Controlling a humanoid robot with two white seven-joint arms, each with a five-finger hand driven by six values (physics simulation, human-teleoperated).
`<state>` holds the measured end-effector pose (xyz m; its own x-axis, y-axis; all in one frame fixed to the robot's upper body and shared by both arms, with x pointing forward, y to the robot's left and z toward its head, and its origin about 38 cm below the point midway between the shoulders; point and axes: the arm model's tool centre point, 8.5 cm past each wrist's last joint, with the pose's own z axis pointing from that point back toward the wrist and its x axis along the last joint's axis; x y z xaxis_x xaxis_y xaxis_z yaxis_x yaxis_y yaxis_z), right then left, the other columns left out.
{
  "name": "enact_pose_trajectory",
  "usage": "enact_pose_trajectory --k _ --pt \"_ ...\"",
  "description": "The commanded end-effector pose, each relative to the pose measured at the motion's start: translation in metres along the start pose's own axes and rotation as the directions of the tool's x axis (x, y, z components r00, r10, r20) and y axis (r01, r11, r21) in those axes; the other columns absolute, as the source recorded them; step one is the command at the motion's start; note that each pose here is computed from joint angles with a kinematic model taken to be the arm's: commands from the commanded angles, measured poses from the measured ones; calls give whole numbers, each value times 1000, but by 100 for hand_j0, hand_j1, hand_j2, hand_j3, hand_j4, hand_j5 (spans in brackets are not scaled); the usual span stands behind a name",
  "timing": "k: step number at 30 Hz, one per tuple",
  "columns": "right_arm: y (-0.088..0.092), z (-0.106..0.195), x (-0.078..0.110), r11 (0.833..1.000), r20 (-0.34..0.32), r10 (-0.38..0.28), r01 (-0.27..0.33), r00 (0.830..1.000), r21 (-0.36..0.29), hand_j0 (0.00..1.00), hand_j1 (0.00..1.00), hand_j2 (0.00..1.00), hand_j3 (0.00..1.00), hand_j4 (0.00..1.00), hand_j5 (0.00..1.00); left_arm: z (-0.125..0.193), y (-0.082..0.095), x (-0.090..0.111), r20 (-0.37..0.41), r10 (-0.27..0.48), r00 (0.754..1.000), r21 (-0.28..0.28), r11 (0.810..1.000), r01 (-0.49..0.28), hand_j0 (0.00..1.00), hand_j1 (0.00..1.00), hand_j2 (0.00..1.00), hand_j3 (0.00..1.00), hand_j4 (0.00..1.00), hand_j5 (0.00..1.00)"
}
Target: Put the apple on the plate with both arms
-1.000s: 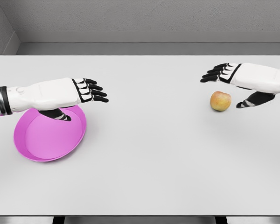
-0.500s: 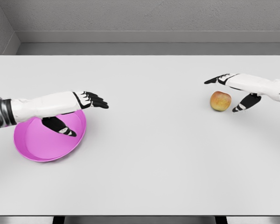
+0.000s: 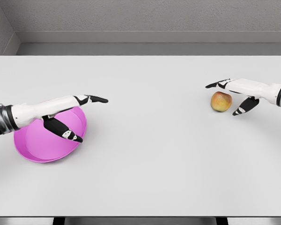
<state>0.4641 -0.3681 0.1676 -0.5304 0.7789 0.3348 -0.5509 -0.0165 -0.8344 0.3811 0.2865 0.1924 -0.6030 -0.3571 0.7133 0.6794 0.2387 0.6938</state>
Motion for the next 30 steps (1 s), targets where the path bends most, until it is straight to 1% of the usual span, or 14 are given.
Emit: enact_pose_trajectory --k 1,3,8,11,12,13,14,15,16,17,18,20,22,30 --pt "0 0 -1 1000 -3 -9 9 1000 -3 100 100 100 100 100 100 0 -1 -3 2 47 999 19 999 -47 100 100 100 100 100 100" --pt "-1 -8 -3 1000 -10 -17 17 1000 -5 100 100 100 100 100 100 -16 -7 0 42 62 997 15 998 -63 100 100 100 100 100 100" --pt "2 -13 -5 1000 -19 -16 16 1000 4 100 100 100 100 100 100 -22 -13 0 61 103 993 17 994 -104 100 100 100 100 100 100" --pt "4 -13 -7 1000 -25 -19 19 1000 8 100 100 100 100 100 100 -23 -13 2 68 101 993 14 995 -102 100 100 100 100 100 100" --pt "4 -13 -7 1000 -26 -20 21 999 9 100 100 100 100 100 100 -25 -15 5 76 94 993 -6 996 -94 100 100 100 100 100 100" --pt "4 -13 -7 1000 -27 -19 19 999 9 100 100 100 100 100 100 -27 -19 10 85 74 994 -48 996 -70 100 100 100 100 100 100" --pt "4 -13 -7 1000 -26 -20 20 999 9 100 100 100 100 100 100 -31 -18 18 93 -15 996 -97 995 24 100 100 100 100 100 100" --pt "4 -13 -7 1000 -26 -20 20 999 9 98 98 98 98 98 98 -32 -16 18 78 -122 989 -134 982 131 96 96 96 96 96 96" --pt "4 -13 -7 1000 -26 -20 21 999 9 92 92 92 92 92 92 -33 -4 21 66 -277 959 -167 944 284 82 82 82 82 82 82" --pt "4 -12 -7 1000 -28 -20 20 999 9 87 87 87 87 87 87 -33 7 24 56 -373 926 -175 910 377 76 76 76 76 76 76" --pt "4 -12 -7 1000 -28 -20 20 999 9 81 81 81 81 81 81 -32 16 27 50 -427 903 -172 887 429 78 78 78 78 78 78" --pt "4 -12 -7 1000 -28 -20 20 999 9 69 69 69 69 69 69 -40 17 38 87 -440 894 -168 878 448 100 100 100 100 100 100" --pt "4 -12 -7 1000 -28 -20 20 999 9 66 66 66 66 66 66 -44 17 44 109 -446 888 -167 873 459 100 100 100 100 100 100" --pt "5 -12 -6 1000 -17 -12 12 1000 11 65 65 65 65 65 65 -44 14 41 104 -458 883 -183 863 470 100 100 100 100 100 100"
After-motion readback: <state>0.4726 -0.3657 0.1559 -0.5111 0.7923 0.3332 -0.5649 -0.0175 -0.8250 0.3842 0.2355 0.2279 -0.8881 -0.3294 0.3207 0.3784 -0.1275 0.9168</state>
